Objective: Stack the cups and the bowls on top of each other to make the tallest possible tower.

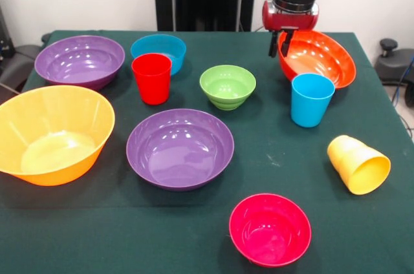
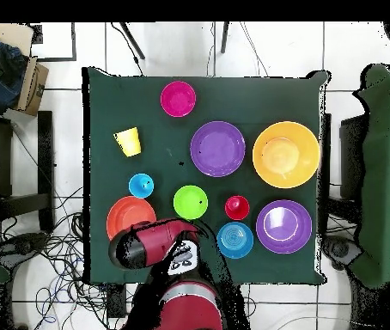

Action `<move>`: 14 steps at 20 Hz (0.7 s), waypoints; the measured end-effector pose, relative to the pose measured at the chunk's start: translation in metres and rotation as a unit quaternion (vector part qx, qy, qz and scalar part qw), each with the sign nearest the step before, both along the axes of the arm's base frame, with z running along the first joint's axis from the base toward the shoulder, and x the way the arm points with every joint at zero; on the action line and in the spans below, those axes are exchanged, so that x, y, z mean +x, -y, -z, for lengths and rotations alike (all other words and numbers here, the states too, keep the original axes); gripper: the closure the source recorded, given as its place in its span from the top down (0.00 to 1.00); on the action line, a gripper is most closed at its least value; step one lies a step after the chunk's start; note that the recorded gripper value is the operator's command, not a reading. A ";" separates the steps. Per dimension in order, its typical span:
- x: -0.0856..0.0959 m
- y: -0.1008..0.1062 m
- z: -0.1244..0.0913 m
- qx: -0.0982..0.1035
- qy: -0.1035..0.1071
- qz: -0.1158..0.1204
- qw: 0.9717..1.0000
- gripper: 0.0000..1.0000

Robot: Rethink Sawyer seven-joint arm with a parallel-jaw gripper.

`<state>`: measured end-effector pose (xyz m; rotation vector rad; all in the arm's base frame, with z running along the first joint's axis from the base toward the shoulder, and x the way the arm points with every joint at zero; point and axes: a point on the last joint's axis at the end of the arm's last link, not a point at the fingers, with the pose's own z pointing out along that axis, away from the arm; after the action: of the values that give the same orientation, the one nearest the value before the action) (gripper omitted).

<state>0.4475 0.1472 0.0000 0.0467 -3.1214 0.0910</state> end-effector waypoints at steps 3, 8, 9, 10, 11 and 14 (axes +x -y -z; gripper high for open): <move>-0.002 0.000 0.000 0.001 0.001 0.000 1.000 0.00; -0.006 -0.001 0.001 0.003 0.002 0.000 1.000 0.00; -0.006 -0.001 0.001 0.003 0.002 0.000 1.000 0.00; -0.007 -0.001 0.001 0.003 0.002 0.000 1.000 0.00; -0.007 -0.001 0.001 0.003 0.002 0.000 1.000 0.00; -0.007 -0.001 0.000 0.004 0.002 -0.001 1.000 0.00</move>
<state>0.4405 0.1484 -0.0005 0.0484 -3.1253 0.0798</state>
